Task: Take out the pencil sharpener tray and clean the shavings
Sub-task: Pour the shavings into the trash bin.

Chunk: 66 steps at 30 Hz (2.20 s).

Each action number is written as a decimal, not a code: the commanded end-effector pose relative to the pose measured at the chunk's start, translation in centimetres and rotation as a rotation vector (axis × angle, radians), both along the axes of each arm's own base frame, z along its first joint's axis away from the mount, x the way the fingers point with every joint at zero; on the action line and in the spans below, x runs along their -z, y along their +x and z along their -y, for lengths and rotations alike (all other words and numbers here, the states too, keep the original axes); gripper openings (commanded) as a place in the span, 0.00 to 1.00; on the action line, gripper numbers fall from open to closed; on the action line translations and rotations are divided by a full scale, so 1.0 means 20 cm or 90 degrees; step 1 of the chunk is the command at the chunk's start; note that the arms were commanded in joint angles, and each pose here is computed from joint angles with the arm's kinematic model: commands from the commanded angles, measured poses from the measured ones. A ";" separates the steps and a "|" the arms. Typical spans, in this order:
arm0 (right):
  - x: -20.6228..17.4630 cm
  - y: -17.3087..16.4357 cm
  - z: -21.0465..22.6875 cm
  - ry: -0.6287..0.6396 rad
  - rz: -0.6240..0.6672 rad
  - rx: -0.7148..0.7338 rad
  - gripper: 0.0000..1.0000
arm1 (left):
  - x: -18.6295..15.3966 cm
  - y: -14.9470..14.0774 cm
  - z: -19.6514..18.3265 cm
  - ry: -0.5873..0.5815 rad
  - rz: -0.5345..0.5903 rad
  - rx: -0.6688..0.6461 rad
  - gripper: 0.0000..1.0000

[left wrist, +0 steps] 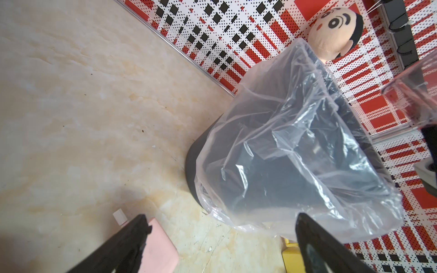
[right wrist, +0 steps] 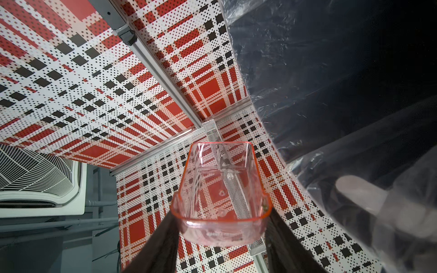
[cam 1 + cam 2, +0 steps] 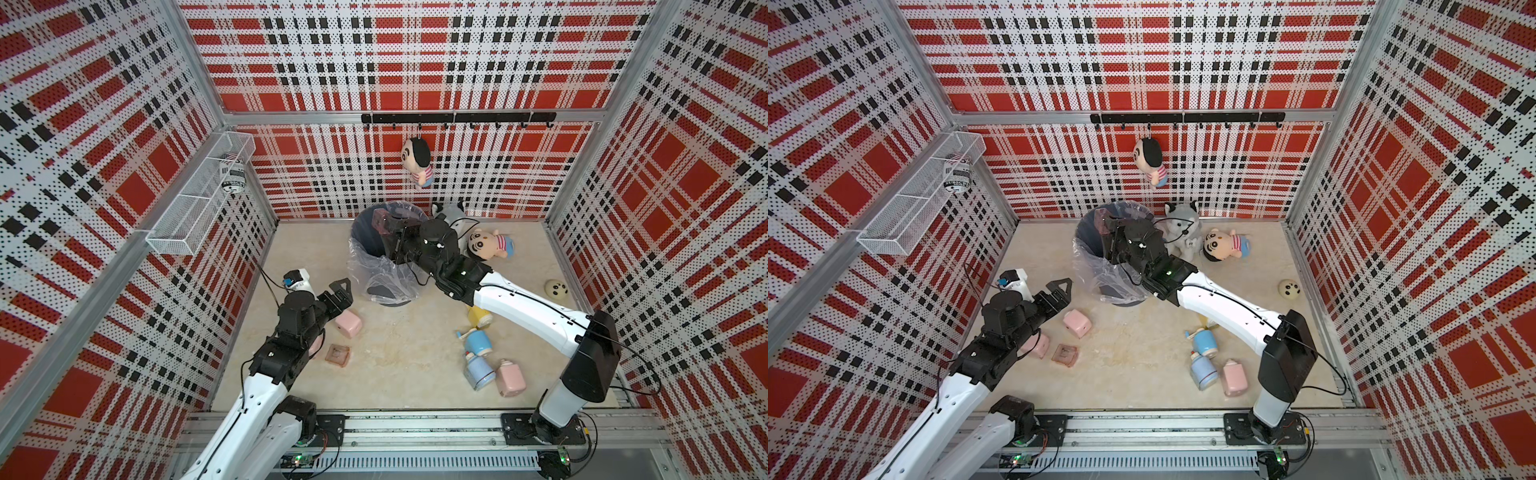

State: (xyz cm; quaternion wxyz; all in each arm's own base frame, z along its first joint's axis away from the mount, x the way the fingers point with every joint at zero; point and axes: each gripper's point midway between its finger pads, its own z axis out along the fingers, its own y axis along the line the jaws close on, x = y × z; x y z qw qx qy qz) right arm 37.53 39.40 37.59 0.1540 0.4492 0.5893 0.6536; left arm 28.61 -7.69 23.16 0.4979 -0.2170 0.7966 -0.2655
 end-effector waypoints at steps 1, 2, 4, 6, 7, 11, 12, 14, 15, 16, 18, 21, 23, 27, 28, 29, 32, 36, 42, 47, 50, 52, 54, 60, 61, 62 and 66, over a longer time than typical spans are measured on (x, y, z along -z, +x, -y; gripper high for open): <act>0.01 -0.03 0.03 -0.015 0.004 0.003 0.39 | -0.08 -0.01 -0.01 -0.001 0.022 -0.011 0.98; 0.04 -0.04 0.03 -0.015 0.002 0.003 0.39 | -0.09 -0.02 0.00 0.000 0.023 -0.011 0.98; 0.09 -0.04 0.04 -0.020 -0.008 0.006 0.39 | -0.08 -0.02 0.00 0.002 0.023 -0.012 0.98; 0.13 -0.05 0.05 -0.025 -0.014 0.007 0.39 | -0.08 -0.02 0.00 0.004 0.021 -0.012 0.98; 0.14 -0.05 0.05 -0.025 -0.016 0.007 0.39 | -0.08 -0.02 0.00 0.004 0.021 -0.013 0.98; 0.10 -0.05 0.05 -0.025 -0.006 0.005 0.39 | -0.08 -0.03 0.02 0.002 0.022 -0.010 0.98; 0.09 -0.05 0.05 -0.025 -0.002 0.005 0.39 | -0.09 -0.03 0.02 0.001 0.024 -0.009 0.98; 0.06 -0.05 0.05 -0.022 0.006 0.004 0.39 | -0.10 -0.03 0.03 0.000 0.027 -0.007 0.98; 0.04 -0.05 0.05 -0.022 0.008 0.004 0.39 | -0.11 -0.03 0.03 0.000 0.028 -0.005 0.98; 0.03 -0.05 0.05 -0.021 0.012 0.003 0.39 | -0.11 -0.04 0.04 0.000 0.030 -0.005 0.98; 0.01 -0.05 0.05 -0.020 0.017 0.002 0.39 | -0.13 -0.04 0.05 -0.002 0.034 -0.002 0.98; -0.02 -0.06 0.05 -0.015 0.025 0.001 0.39 | -0.15 -0.05 0.06 -0.006 0.041 0.006 0.98; -0.03 -0.07 0.05 -0.015 0.029 0.001 0.39 | -0.17 -0.06 0.08 -0.011 0.048 0.010 0.98; -0.04 -0.08 0.06 -0.008 0.029 0.003 0.40 | -0.21 -0.07 0.11 -0.017 0.060 0.018 0.98; -0.05 -0.08 0.06 -0.006 0.031 0.003 0.40 | -0.22 -0.07 0.12 -0.018 0.063 0.019 0.98; -0.05 -0.08 0.06 -0.004 0.030 0.003 0.40 | -0.22 -0.08 0.13 -0.017 0.063 0.019 0.98; -0.03 -0.08 0.06 0.004 0.021 0.003 0.40 | -0.22 -0.09 0.15 -0.017 0.063 0.020 0.98; 0.06 -0.06 0.10 0.014 0.004 0.028 0.41 | -0.19 -0.09 0.17 -0.015 0.056 0.023 0.98; 0.16 -0.04 0.11 0.010 -0.019 0.030 0.41 | -0.16 -0.10 0.18 -0.011 0.049 0.022 0.98; 0.14 -0.03 0.09 0.011 -0.013 0.027 0.41 | -0.17 -0.10 0.18 -0.014 0.051 0.022 0.98; 0.11 -0.02 0.08 0.015 -0.006 0.026 0.40 | -0.18 -0.11 0.18 -0.016 0.055 0.022 0.98; 0.08 -0.02 0.08 0.017 0.003 0.026 0.40 | -0.19 -0.11 0.18 -0.017 0.057 0.023 0.98; 0.03 -0.02 0.08 0.020 0.014 0.025 0.40 | -0.20 -0.11 0.18 -0.019 0.060 0.023 0.98; -0.08 -0.05 0.11 0.022 0.044 0.023 0.41 | -0.21 -0.12 0.17 -0.025 0.067 0.022 0.98; -0.08 -0.05 0.11 0.021 0.045 0.025 0.41 | -0.22 -0.12 0.17 -0.025 0.068 0.021 0.98; -0.07 -0.04 0.11 0.021 0.045 0.026 0.41 | -0.22 -0.12 0.17 -0.025 0.068 0.020 0.98; 0.02 -0.03 0.12 0.015 0.028 0.029 0.41 | -0.21 -0.11 0.18 -0.021 0.065 0.021 0.98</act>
